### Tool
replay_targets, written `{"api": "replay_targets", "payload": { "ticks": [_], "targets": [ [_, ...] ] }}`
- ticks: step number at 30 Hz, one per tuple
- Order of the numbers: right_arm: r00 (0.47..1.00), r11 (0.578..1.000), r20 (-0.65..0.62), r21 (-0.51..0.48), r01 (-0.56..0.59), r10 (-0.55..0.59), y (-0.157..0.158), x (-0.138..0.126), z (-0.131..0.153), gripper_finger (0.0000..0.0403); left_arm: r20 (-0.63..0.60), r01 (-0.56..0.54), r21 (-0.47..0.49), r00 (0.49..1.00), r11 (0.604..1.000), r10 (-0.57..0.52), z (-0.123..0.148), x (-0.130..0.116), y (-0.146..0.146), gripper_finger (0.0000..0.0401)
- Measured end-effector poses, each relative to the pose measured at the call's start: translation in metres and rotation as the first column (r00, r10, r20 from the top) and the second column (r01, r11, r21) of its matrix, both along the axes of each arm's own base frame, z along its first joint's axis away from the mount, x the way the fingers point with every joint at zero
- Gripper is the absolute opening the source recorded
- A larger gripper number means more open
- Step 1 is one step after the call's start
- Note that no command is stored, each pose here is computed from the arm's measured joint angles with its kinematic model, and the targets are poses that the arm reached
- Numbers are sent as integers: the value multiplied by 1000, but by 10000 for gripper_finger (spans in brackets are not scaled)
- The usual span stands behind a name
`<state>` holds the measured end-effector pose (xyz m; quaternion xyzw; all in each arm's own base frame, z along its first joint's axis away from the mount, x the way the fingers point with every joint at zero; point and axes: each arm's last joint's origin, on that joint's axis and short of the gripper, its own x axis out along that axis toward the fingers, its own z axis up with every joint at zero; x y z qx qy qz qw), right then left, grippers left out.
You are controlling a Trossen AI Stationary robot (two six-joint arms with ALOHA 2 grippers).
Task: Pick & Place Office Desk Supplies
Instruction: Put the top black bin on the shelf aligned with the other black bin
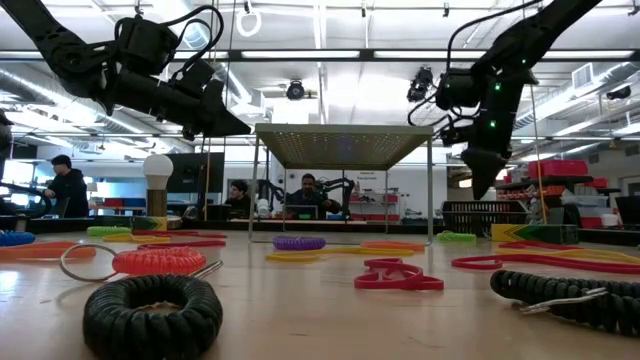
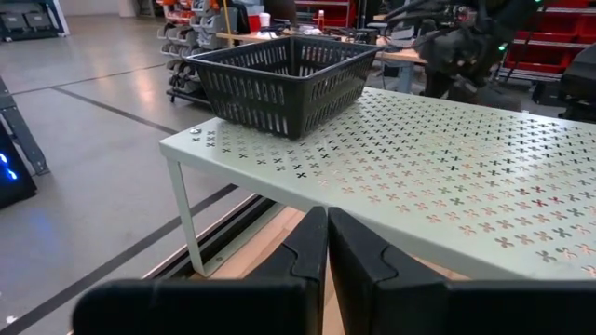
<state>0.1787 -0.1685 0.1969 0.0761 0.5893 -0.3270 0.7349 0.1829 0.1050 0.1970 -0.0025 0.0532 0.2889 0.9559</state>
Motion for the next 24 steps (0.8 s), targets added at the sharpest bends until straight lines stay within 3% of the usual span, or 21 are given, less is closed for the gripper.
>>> {"api": "replay_targets", "payload": {
  "ticks": [5,9,14,19,24],
  "targets": [
    [999,999,-42,39,-5,7,-11,2,-17,172,-1,0,0,1000,1000,0,0,0,0,21],
    [992,1000,-124,12,7,-5,-18,5,-32,165,0,0,0,1000,1000,0,0,0,0,21],
    [979,1000,-202,-8,18,-20,-21,5,-41,113,0,0,0,1000,1000,0,0,0,0,21],
    [978,1000,-210,-25,4,-9,-18,2,-30,23,-1,0,0,1000,1000,0,0,0,0,21],
    [974,998,-224,-55,13,-25,-4,-4,2,22,0,0,0,1000,1000,0,0,0,0,21]
  ]
}}
